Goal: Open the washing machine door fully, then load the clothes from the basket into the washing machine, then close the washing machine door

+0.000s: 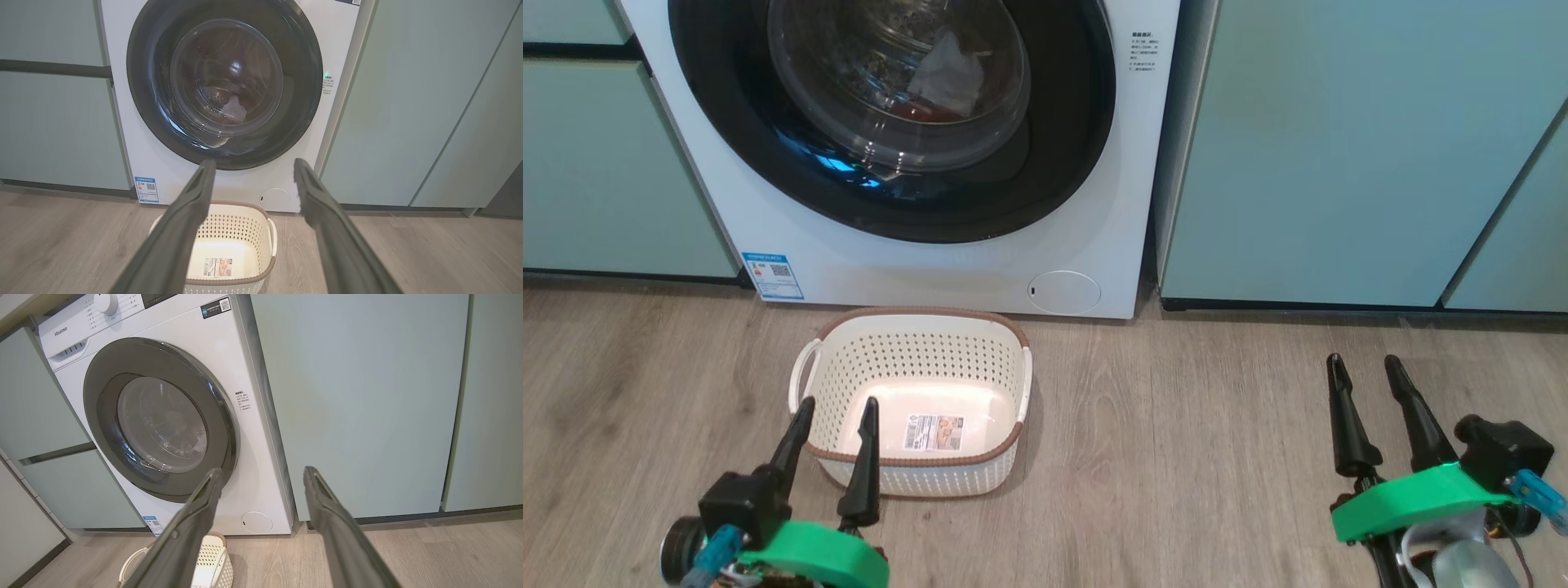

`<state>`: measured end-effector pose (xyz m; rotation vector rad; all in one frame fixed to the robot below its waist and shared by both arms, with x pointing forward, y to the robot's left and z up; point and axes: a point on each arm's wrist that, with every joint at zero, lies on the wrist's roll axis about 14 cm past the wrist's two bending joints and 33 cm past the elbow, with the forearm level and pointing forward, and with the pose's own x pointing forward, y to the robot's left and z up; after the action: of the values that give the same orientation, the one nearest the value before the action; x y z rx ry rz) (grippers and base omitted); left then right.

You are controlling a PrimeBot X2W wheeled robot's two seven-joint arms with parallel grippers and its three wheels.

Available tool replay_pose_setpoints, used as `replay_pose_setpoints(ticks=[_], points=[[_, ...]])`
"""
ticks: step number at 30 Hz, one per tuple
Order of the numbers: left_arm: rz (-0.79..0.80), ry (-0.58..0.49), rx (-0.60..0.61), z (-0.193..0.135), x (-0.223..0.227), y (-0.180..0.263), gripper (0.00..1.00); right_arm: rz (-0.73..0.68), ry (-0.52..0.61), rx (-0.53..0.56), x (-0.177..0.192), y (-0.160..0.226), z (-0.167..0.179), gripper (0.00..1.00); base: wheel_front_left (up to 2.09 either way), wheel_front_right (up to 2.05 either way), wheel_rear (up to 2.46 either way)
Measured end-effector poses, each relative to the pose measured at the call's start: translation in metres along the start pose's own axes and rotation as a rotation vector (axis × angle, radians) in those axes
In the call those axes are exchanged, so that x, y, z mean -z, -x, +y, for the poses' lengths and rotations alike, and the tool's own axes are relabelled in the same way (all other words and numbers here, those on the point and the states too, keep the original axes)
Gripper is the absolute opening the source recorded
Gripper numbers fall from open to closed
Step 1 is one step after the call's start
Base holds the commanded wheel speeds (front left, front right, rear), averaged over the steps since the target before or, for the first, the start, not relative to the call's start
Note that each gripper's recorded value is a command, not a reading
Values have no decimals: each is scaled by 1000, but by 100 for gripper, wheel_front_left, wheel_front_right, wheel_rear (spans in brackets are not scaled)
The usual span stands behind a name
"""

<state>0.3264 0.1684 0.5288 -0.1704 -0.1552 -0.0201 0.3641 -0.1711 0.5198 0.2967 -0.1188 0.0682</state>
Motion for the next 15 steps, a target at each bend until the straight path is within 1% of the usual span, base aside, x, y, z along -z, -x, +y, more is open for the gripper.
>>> replay_pose_setpoints(ticks=[1,2,5,8,10,15], points=[[1,2,3,0,0,0,100,0,0,0,0,0,0,100,0,0,0],[4,10,5,-1,1,0,0,4,0,1,1,0,0,0,0,0,0],[77,12,-10,3,23,9,0,69,-3,24,21,9,-7,0,0,0,0],[171,13,-32,8,51,27,0,164,-5,60,50,28,-18,0,0,0,0],[219,28,-46,11,63,36,0,209,-17,80,62,39,-23,0,0,0,0],[223,79,-62,13,64,34,0,210,-66,99,62,38,-25,0,0,0,0]])
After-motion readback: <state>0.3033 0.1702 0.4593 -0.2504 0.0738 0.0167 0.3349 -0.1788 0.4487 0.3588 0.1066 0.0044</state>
